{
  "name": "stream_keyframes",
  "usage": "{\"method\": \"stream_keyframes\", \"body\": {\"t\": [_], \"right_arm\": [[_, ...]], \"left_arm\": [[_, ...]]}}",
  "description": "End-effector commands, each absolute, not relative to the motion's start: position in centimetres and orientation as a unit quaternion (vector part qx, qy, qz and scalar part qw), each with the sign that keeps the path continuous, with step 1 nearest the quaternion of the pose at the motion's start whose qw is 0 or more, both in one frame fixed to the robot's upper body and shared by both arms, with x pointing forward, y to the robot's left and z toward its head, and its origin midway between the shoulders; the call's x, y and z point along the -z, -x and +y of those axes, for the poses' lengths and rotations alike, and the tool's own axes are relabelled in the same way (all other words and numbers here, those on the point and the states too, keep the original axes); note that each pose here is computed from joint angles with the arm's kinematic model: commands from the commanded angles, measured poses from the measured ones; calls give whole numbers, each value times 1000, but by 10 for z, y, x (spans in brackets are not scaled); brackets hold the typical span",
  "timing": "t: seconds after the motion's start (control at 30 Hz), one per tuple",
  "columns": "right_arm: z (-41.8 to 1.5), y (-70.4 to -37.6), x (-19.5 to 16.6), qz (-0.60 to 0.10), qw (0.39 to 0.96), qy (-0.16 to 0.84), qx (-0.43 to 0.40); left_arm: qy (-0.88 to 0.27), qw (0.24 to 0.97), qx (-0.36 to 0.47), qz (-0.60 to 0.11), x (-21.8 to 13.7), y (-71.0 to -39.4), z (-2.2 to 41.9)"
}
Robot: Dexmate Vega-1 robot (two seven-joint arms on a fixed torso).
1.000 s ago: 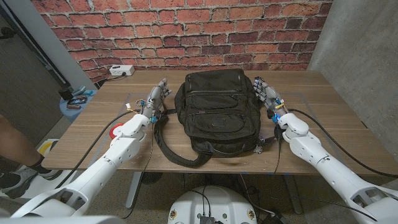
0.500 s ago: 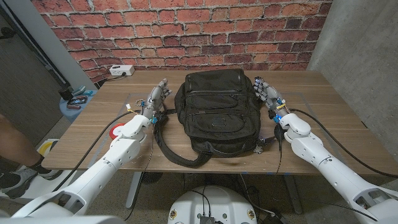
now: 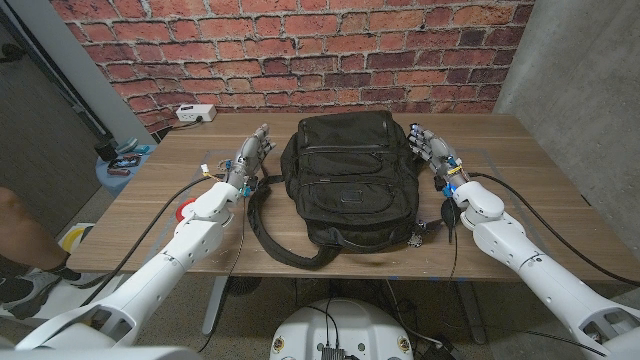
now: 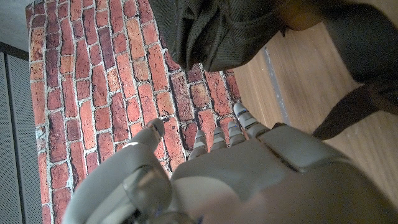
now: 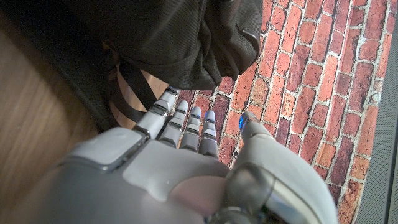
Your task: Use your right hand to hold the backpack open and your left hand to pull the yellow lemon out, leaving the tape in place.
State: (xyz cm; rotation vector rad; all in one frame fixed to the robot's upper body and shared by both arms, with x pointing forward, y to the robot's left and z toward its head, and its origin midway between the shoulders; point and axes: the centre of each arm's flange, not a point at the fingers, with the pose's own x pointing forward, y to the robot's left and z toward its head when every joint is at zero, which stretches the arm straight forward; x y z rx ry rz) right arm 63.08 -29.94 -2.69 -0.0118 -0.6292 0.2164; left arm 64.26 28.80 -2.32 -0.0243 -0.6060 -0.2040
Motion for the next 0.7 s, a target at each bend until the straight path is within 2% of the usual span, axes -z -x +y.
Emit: {"method": "stream_keyframes", "body": {"t": [0.03, 0.7], "right_arm": [[-296, -612, 23, -323, 940, 35, -101], [-284, -574, 13, -354, 925, 95, -97]], "left_arm": [[5, 947, 106, -303, 14, -647, 295], [-4, 944, 118, -308, 1, -654, 297]]}}
